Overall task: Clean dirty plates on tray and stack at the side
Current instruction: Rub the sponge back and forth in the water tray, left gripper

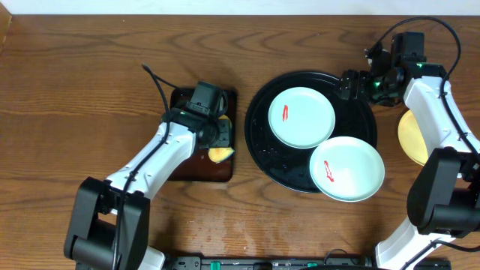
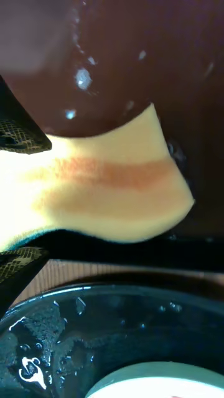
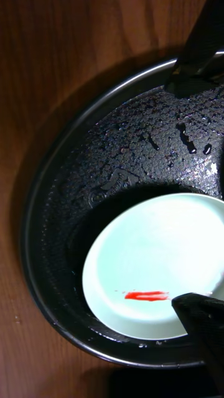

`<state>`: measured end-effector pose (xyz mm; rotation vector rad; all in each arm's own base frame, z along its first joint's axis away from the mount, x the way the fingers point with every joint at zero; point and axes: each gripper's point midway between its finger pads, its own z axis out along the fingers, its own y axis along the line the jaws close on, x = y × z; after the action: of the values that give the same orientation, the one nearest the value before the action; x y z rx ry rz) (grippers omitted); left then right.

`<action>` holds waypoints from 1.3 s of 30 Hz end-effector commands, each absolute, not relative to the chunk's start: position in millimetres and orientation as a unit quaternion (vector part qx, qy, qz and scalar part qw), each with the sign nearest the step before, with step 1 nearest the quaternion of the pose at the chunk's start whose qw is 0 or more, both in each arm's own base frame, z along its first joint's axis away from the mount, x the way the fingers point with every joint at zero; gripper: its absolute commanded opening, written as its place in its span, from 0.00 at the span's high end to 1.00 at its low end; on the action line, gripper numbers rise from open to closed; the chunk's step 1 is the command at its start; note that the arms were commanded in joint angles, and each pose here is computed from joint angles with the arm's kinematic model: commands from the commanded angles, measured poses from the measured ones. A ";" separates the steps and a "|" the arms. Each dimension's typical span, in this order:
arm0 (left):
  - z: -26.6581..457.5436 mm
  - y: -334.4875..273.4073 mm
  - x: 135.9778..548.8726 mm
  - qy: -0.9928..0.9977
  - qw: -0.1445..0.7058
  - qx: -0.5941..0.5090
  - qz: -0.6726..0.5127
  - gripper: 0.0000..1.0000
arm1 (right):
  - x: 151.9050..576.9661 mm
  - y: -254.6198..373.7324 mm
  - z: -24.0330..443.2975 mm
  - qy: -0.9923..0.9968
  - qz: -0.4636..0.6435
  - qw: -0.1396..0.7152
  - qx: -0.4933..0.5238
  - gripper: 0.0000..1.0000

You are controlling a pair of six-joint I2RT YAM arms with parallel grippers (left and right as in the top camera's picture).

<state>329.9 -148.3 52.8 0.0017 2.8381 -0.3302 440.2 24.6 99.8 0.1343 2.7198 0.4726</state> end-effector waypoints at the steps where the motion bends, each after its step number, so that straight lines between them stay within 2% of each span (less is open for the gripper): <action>1: 54.1 -150.2 328.3 0.983 0.147 0.000 -0.110 0.52 | 444.8 26.5 115.1 0.963 0.169 0.206 0.041 0.01; 7: 44.2 -141.0 330.2 0.986 0.146 -0.028 -0.083 0.56 | 444.8 26.5 115.1 0.963 0.169 0.206 0.041 0.01; 13: 29.9 -152.7 330.6 0.986 0.128 -0.023 -0.107 0.60 | 444.8 26.5 115.1 0.963 0.169 0.206 0.041 0.01; 15: 28.3 -152.8 330.5 0.986 0.127 -0.022 -0.105 0.66 | 444.8 26.5 115.1 0.963 0.169 0.206 0.041 0.01; 20: 38.1 -152.2 334.4 0.984 0.141 -0.017 -0.109 0.92 | 444.8 26.5 115.1 0.963 0.169 0.206 0.041 0.01; 24: 62.9 -146.1 342.2 0.977 0.174 -0.026 -0.121 0.93 | 444.8 26.5 115.1 0.963 0.169 0.206 0.041 0.01; 30: 104.3 -121.4 348.5 0.964 0.220 -0.069 -0.136 0.93 | 444.8 26.5 115.1 0.963 0.169 0.206 0.041 0.01; 31: 105.6 -119.1 346.1 0.964 0.217 -0.071 -0.136 0.89 | 444.8 26.5 115.1 0.963 0.169 0.206 0.041 0.01; 34: 100.7 -123.4 336.6 0.969 0.194 -0.054 -0.145 0.54 | 444.8 26.5 115.1 0.963 0.169 0.206 0.041 0.01; 36: 93.1 -128.6 330.1 0.973 0.176 -0.040 -0.142 0.49 | 444.8 26.5 115.1 0.963 0.169 0.206 0.041 0.01; 38: 83.9 -134.5 327.0 0.976 0.163 -0.031 -0.139 0.50 | 444.8 26.5 115.1 0.963 0.169 0.206 0.041 0.01; 39: 77.8 -138.1 326.7 0.978 0.157 -0.025 -0.136 0.53 | 444.8 26.5 115.1 0.963 0.169 0.206 0.041 0.01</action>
<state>333.3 -127.3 94.0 -0.1382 2.7449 -0.3854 440.2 24.6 99.8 0.1342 2.7198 0.4731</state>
